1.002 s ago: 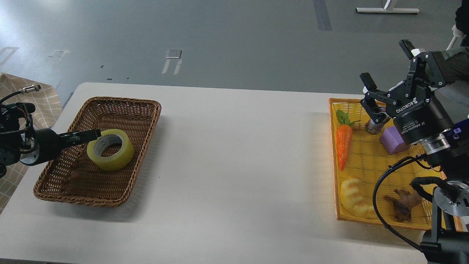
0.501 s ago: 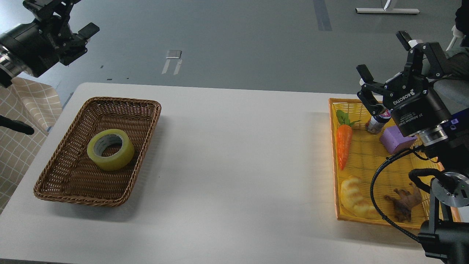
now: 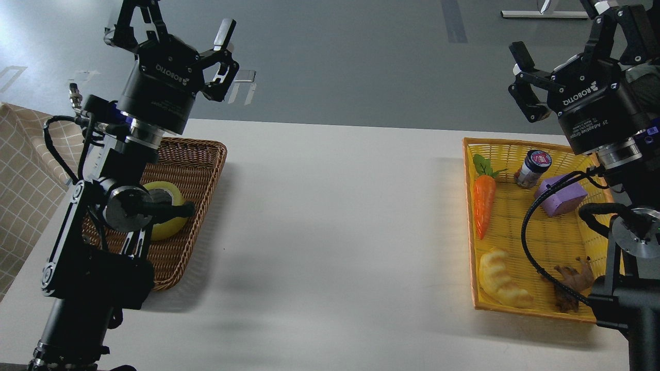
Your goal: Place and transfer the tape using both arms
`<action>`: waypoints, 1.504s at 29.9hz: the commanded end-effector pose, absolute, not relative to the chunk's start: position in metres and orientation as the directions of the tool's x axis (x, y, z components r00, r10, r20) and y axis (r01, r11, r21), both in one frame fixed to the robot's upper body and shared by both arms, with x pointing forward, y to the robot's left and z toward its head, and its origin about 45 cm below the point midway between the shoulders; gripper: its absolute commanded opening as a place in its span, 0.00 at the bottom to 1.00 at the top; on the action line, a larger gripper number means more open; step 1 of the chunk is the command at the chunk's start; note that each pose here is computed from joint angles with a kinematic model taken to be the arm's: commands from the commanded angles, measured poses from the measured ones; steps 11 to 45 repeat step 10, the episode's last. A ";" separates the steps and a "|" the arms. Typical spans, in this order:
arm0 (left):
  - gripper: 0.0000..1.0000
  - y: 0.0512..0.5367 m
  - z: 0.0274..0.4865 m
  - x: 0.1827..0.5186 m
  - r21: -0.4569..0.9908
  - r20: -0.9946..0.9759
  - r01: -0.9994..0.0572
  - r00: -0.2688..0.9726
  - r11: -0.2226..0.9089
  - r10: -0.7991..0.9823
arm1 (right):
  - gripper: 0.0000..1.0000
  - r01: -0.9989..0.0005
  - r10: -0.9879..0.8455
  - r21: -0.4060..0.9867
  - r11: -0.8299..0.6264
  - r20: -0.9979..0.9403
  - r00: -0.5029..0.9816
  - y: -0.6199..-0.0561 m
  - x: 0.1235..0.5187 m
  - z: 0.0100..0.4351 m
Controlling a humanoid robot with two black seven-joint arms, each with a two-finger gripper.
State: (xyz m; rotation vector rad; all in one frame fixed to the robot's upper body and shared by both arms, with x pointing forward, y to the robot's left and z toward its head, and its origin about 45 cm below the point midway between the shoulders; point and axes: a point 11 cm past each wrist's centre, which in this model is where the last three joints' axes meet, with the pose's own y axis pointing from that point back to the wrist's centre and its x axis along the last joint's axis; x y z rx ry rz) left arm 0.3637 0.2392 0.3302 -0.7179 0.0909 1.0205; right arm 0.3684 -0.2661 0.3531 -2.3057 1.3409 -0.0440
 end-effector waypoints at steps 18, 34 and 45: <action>0.98 0.206 0.300 0.358 -0.408 -0.359 -0.833 0.522 0.373 0.774 | 1.00 -0.803 -0.828 -0.436 -0.407 -0.196 0.526 -0.267 0.371 0.364; 0.98 0.206 0.300 0.358 -0.408 -0.359 -0.833 0.522 0.373 0.774 | 1.00 -0.803 -0.828 -0.436 -0.407 -0.196 0.526 -0.267 0.371 0.364; 0.98 0.206 0.300 0.358 -0.408 -0.359 -0.833 0.522 0.373 0.774 | 1.00 -0.803 -0.828 -0.436 -0.407 -0.196 0.526 -0.267 0.371 0.364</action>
